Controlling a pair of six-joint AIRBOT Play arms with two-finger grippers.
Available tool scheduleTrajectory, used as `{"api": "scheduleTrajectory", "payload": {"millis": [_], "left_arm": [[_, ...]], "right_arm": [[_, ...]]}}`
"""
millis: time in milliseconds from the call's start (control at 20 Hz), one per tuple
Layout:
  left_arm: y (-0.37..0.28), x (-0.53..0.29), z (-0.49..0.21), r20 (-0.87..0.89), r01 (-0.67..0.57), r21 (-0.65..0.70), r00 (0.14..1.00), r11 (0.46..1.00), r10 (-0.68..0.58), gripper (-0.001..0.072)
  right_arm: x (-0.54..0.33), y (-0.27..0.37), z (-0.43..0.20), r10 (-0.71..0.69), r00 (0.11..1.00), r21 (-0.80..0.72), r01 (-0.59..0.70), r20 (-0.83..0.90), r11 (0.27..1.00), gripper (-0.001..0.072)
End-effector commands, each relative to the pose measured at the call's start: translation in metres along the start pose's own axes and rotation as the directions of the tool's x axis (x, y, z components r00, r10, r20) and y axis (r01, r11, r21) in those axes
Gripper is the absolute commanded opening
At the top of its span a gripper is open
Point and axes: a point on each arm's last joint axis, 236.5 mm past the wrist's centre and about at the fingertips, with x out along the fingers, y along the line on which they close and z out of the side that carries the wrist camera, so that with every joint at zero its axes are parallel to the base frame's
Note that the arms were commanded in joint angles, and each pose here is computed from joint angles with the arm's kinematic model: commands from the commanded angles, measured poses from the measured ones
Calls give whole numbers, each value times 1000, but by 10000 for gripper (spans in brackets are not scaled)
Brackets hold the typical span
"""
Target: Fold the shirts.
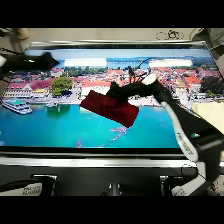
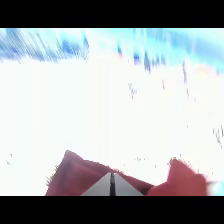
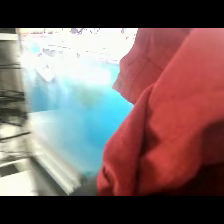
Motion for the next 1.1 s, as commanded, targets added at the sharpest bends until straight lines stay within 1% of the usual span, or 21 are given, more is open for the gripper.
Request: {"api": "scheduleTrajectory", "payload": {"millis": [0, 50, 100, 200, 250, 300, 350, 400, 450, 500, 550, 600, 650, 750, 950, 1050], "left_arm": [[-13, -63, 27, 126, -32, 83, 992, 996, 22, 26], [-16, -65, 26, 122, -29, 94, 992, 995, 17, 25], [-19, -64, 21, 106, -24, 106, 994, 994, 13, 25], [-14, -58, 13, 81, -27, 100, 996, 995, 19, 25], [-8, -53, 7, 65, -37, 94, 997, 995, 31, 26], [-2, -48, 0, 49, -43, 84, 998, 995, 39, 26], [3, -44, -5, 35, -49, 76, 998, 996, 46, 26], [9, -41, -11, 21, -60, 82, 998, 995, 59, 26], [13, -37, -16, 8, -64, 87, 998, 994, 63, 26], [17, -34, -22, -6, -66, 80, 998, 995, 67, 26], [19, -32, -26, -16, -68, 75, 997, 995, 69, 26], [20, -30, -29, -24, -68, 72, 997, 995, 70, 26], [21, -29, -31, -28, -68, 71, 997, 995, 70, 25], [18, -29, -31, -29, -65, 73, 997, 995, 67, 26], [15, -28, -38, -57, -57, 76, 996, 995, 61, 26], [13, -28, -39, -59, -54, 78, 997, 995, 58, 26]], "right_arm": [[58, -9, 4, 162, 987, 179, -163, 19, 970, 558], [52, -2, 14, 213, 976, 173, -218, 44, 961, 707], [36, 6, 27, 254, 964, 161, -263, 73, 951, 700], [-10, 11, 49, 273, 956, 118, -285, 109, 951, 692], [-36, 9, 57, 256, 960, 85, -267, 115, 960, 691], [-65, -1, 60, 207, 972, 48, -213, 112, 976, 690], [-93, -22, 60, 105, 989, 22, -108, 106, 994, 690], [-118, -54, 56, -43, 995, 20, 41, 92, 999, 682], [-145, -98, 47, -240, 969, 33, 239, 60, 971, 639], [-175, -148, 29, -452, 892, 79, 451, -9, 889, 616], [-191, -178, 9, -565, 820, 92, 572, -87, 815, 612], [-187, -192, -12, -575, 801, 88, 593, -165, 801, 612], [-171, -194, -24, -535, 822, 96, 559, -196, 824, 613], [-131, -194, -30, -435, 881, 137, 461, -183, 877, 619], [-71, -179, -30, -341, 926, 147, 364, -159, 920, 618], [-51, -172, -26, -319, 939, 154, 336, -128, 929, 590]]}}
